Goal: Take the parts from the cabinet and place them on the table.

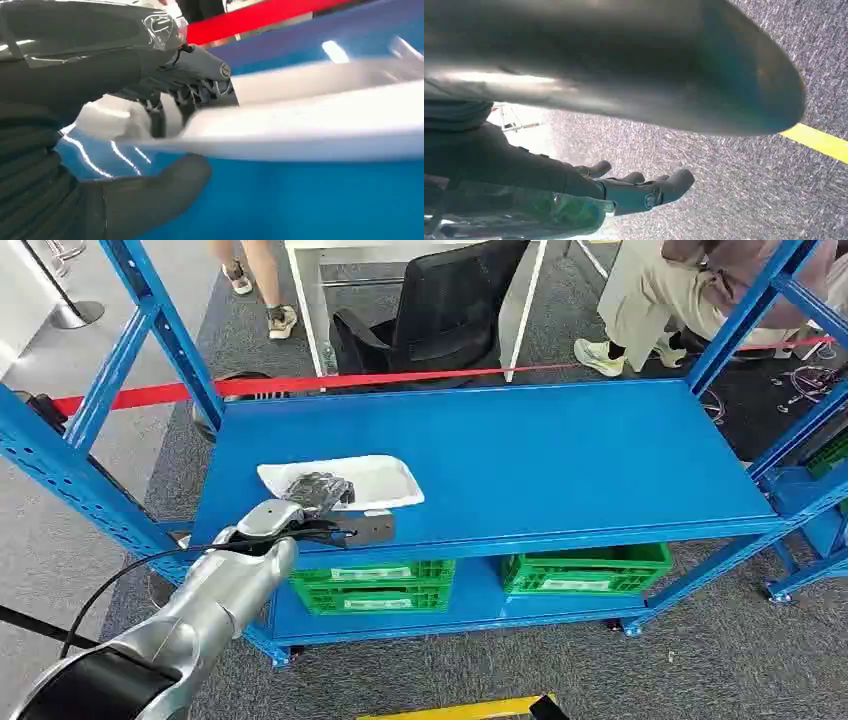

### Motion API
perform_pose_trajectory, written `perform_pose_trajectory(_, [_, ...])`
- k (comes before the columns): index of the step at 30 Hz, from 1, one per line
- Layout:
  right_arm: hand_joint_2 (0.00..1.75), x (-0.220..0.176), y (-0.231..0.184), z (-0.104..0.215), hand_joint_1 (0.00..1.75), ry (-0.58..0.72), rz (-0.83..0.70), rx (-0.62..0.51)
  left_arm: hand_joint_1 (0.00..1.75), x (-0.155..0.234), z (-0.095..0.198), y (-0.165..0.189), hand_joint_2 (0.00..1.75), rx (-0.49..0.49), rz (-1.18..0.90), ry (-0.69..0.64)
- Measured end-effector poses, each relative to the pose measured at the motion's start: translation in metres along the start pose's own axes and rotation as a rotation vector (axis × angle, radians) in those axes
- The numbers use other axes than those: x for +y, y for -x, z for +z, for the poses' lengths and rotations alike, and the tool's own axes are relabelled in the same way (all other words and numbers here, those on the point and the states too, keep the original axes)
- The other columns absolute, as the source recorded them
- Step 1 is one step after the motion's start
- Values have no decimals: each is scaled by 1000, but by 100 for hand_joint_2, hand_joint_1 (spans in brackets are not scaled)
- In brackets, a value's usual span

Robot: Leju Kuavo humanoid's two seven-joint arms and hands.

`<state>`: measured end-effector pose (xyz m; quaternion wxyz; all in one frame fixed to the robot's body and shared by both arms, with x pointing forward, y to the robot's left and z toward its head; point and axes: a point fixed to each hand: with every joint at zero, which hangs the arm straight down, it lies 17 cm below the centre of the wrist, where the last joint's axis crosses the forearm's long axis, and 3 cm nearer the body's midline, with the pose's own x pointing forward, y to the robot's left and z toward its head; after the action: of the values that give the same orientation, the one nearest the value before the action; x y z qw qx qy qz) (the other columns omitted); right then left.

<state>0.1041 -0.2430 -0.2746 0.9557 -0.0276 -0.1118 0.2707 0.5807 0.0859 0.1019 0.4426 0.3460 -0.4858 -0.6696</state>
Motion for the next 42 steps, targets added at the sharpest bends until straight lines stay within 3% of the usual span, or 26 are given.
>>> perform_pose_trajectory(16, [0, 0, 1, 0, 0, 2, -7, -8, 171, 6, -1, 2, 175, 5, 1, -6])
perform_pose_trajectory(22, [0, 0, 2, 0, 0, 4, -11, -9, 175, 11, -1, -6, 175, -36, 70, -31])
perform_pose_trajectory(26, [0, 0, 4, 0, 0, 11, -22, -6, 175, 22, 0, -35, 175, -151, 243, -73])
perform_pose_trajectory(30, [0, 1, 7, 0, 0, 17, -34, -3, 175, 43, 7, -86, 175, -318, 444, -123])
perform_pose_trajectory(34, [0, 3, 13, 0, 0, 18, -42, 6, 175, 71, 21, -130, 175, -465, 655, -180])
perform_pose_trajectory(42, [0, 7, 23, 1, 0, 22, -47, 22, 175, 124, 60, -183, 175, -717, 944, -286])
